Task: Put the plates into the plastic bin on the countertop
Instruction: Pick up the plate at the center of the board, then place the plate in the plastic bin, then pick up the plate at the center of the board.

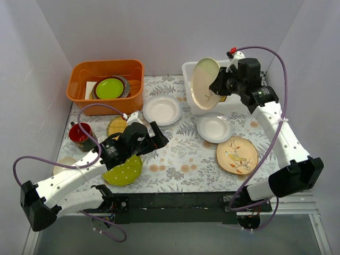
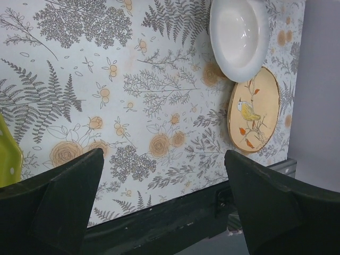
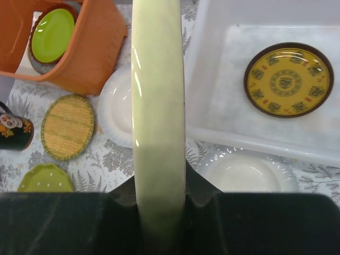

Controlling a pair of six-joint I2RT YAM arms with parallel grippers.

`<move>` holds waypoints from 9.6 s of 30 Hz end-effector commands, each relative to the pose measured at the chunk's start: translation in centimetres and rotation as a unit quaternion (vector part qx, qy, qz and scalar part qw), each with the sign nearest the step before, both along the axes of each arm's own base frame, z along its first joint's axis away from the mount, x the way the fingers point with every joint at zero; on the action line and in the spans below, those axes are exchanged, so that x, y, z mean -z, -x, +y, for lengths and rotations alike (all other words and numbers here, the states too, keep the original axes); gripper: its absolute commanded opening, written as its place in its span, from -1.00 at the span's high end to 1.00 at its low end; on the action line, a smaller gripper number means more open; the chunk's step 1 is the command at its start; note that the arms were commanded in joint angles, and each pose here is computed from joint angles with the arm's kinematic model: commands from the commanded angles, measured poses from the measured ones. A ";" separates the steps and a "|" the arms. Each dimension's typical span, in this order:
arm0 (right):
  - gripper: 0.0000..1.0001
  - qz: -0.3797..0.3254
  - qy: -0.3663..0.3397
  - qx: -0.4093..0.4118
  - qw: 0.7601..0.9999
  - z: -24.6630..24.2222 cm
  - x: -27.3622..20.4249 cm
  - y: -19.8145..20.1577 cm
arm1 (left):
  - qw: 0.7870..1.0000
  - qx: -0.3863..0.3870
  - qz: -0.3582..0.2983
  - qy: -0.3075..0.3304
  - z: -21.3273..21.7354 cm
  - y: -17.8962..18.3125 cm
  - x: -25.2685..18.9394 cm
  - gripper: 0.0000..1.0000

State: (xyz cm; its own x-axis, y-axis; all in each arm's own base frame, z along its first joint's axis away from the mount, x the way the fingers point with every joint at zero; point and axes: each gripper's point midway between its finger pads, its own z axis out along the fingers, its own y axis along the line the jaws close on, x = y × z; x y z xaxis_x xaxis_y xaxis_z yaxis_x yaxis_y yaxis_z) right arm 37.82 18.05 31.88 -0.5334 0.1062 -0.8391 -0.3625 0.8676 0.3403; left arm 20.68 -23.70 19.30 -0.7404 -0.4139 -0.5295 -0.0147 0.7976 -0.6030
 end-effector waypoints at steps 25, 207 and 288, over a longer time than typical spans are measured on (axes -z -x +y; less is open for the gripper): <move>0.97 0.037 -0.216 -0.026 0.975 -7.5 0.9 -15.0 | 0.997 0.055 0.025 0.046 -3.7 0.4 -1.3 -0.96; -0.83 0.048 -0.096 0.030 0.994 -6.8 6.4 15.7 | 0.968 0.171 0.141 0.120 -27.8 4.1 16.6 0.01; -0.88 0.080 -0.171 -0.078 0.979 -3.1 9.5 17.0 | 0.980 0.029 -0.020 0.197 -8.8 7.8 -3.5 1.00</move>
